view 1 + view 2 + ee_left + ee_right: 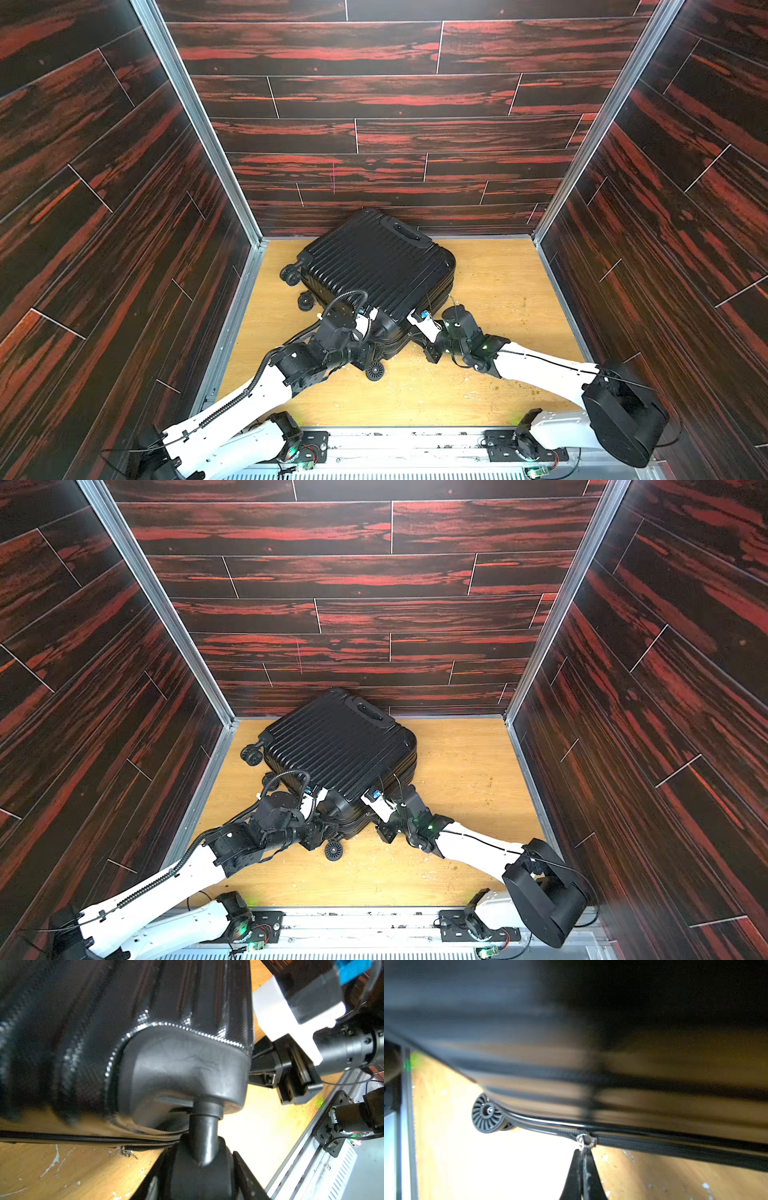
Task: Close the suitcase zippers
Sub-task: Zip the zipper on the suitcase.
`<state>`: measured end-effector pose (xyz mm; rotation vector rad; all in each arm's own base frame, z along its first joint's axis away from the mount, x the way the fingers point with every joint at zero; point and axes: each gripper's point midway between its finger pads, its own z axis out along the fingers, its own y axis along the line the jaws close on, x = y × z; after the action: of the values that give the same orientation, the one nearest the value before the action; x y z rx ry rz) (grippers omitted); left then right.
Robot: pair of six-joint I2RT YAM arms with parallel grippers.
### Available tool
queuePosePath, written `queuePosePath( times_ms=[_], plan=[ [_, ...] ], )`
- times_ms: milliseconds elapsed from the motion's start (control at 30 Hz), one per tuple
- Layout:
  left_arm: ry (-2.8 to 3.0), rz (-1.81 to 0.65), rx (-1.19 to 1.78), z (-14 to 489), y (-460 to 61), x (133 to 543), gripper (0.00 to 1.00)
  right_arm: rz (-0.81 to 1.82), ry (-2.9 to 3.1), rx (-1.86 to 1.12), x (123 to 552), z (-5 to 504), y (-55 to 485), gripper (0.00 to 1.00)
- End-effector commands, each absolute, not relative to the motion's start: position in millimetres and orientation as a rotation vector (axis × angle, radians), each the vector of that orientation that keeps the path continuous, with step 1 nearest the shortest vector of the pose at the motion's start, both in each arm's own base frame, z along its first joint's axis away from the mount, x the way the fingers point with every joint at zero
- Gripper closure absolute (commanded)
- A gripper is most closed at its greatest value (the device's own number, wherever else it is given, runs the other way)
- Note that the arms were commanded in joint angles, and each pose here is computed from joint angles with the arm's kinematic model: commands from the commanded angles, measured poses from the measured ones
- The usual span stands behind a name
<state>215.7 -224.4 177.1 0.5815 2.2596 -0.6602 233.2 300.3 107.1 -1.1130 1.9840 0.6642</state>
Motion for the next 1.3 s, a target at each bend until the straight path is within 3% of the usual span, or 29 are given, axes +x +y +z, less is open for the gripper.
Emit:
queuePosePath(
  times_ms=[0, 1267],
  plan=[
    [2.127, -0.699, 0.486, 210.8, -235.9, 239.5, 0.75, 0.839, 1.839, -1.156, 209.0, 133.8, 331.5, 1.0],
    [2.11, -0.934, 0.636, 209.1, -292.5, 240.8, 0.75, 0.999, 1.709, -1.069, 159.1, 136.7, 370.2, 1.0]
  ],
)
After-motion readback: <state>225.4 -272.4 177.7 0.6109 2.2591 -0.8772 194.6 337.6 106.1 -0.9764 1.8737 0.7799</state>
